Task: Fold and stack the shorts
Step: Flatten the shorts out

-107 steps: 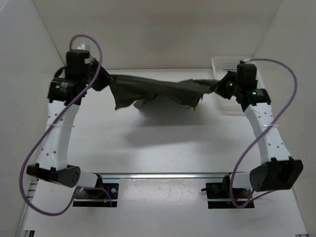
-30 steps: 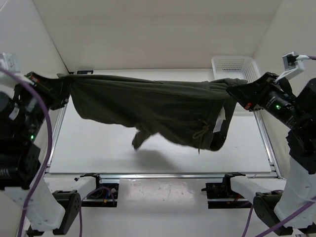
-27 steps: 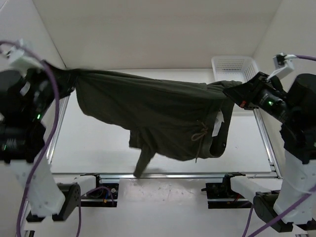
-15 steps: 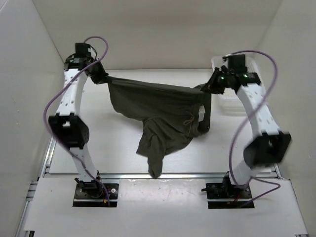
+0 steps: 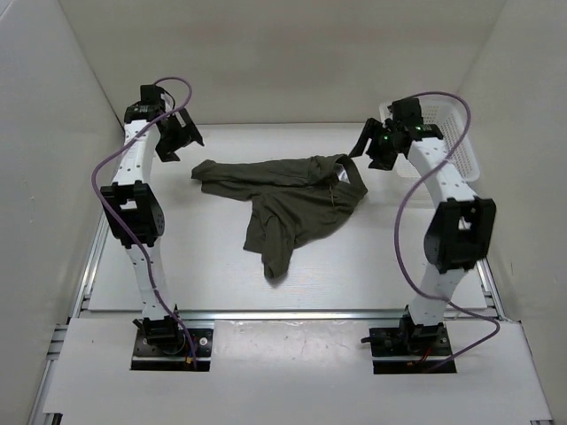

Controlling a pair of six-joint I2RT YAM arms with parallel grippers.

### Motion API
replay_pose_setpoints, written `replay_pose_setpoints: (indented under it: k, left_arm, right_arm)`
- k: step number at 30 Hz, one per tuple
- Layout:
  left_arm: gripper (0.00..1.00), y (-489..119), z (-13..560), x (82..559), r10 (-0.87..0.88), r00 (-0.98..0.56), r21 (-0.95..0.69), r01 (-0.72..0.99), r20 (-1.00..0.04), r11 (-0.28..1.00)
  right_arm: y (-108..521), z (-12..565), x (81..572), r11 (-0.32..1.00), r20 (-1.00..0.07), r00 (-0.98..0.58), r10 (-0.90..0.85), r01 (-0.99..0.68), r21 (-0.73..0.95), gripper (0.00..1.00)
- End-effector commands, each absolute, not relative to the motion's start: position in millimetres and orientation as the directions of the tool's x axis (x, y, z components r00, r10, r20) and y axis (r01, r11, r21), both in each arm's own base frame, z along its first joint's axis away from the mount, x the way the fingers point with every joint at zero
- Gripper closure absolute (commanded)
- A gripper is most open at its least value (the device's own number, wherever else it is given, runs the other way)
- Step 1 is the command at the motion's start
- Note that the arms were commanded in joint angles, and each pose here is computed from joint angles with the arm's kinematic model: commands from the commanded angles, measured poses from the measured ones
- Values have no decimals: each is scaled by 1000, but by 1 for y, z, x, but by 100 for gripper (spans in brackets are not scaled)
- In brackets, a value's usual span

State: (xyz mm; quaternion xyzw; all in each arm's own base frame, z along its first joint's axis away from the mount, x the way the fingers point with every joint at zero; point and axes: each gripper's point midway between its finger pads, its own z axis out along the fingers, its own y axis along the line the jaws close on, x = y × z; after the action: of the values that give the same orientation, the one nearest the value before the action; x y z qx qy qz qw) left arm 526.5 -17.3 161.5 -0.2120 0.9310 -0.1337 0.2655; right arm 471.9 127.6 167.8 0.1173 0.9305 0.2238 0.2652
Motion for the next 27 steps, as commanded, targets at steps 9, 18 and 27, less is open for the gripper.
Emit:
replay_pose_setpoints:
  k: [9,18,27]
  left_arm:
    - [53,-79,200,399,-350,-813,-330,-207,-466,921]
    - [26,-214,117,288,-79,-965,-322,6,-249,947]
    - [50,-181,40,283,-172,-974,-149,-150,-148,977]
  right_arm:
    - [113,116,356,899,-377,-873,309,138,416,51]
    - [120,103,362,896,-353,-887,297,130,425,25]
    - [127,80,372,889,-293,-912,289,142,435,29]
